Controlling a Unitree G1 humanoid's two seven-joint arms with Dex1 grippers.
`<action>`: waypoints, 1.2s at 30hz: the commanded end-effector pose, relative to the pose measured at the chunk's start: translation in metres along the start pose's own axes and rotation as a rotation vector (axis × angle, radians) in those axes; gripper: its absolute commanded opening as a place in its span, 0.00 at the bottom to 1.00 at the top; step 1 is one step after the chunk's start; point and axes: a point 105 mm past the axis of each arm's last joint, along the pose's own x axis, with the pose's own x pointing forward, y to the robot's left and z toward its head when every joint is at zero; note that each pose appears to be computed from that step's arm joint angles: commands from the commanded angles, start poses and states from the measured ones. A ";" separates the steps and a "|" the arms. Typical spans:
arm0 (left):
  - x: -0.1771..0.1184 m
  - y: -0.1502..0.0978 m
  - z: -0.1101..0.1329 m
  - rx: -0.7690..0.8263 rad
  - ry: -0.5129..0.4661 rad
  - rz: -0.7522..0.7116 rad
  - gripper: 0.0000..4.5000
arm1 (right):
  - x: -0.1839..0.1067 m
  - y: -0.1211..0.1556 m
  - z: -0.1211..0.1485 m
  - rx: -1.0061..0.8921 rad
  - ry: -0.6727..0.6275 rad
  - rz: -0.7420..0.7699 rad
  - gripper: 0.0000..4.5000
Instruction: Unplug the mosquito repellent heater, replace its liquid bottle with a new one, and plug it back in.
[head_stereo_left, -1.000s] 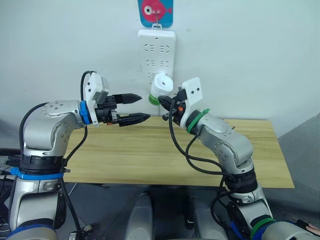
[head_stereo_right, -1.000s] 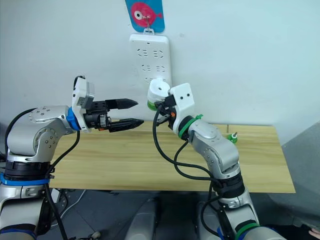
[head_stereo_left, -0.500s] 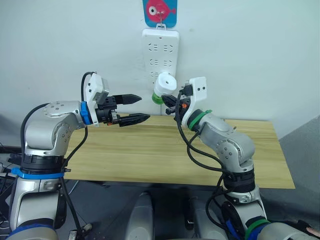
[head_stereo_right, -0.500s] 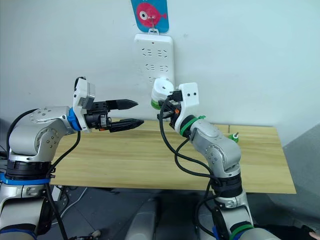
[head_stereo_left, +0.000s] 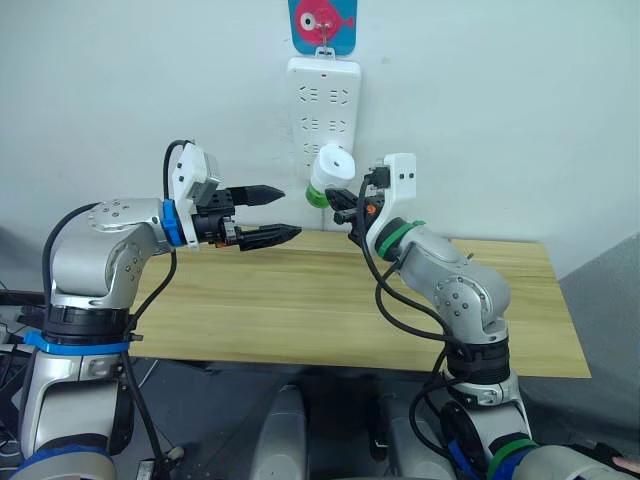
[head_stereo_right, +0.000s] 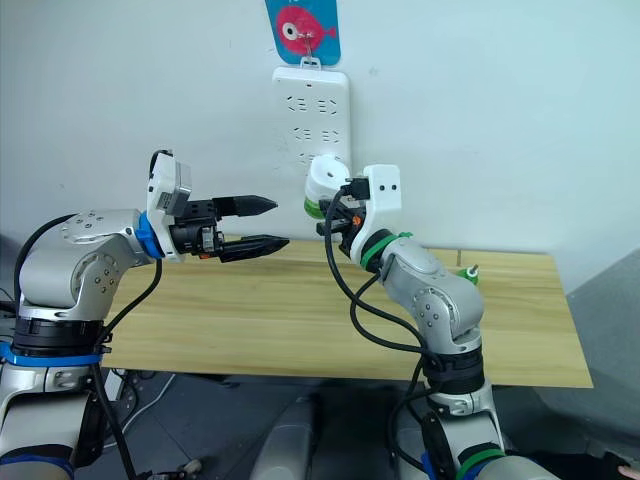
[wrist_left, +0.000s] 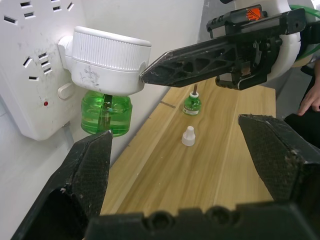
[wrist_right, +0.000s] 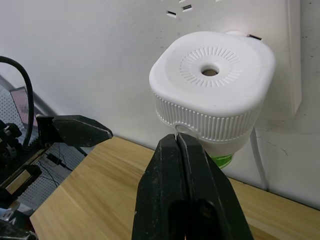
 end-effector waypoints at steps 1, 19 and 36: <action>0.001 -0.002 0.011 0.047 -0.019 -0.019 1.00 | -0.010 -0.025 0.040 0.018 -0.159 -0.130 0.01; -0.002 0.002 0.007 0.050 -0.002 -0.001 1.00 | -0.038 0.049 0.007 -0.170 0.051 0.326 0.01; -0.113 0.078 -0.046 0.071 0.297 0.444 1.00 | -0.185 -0.133 0.061 -0.689 0.255 -0.120 0.69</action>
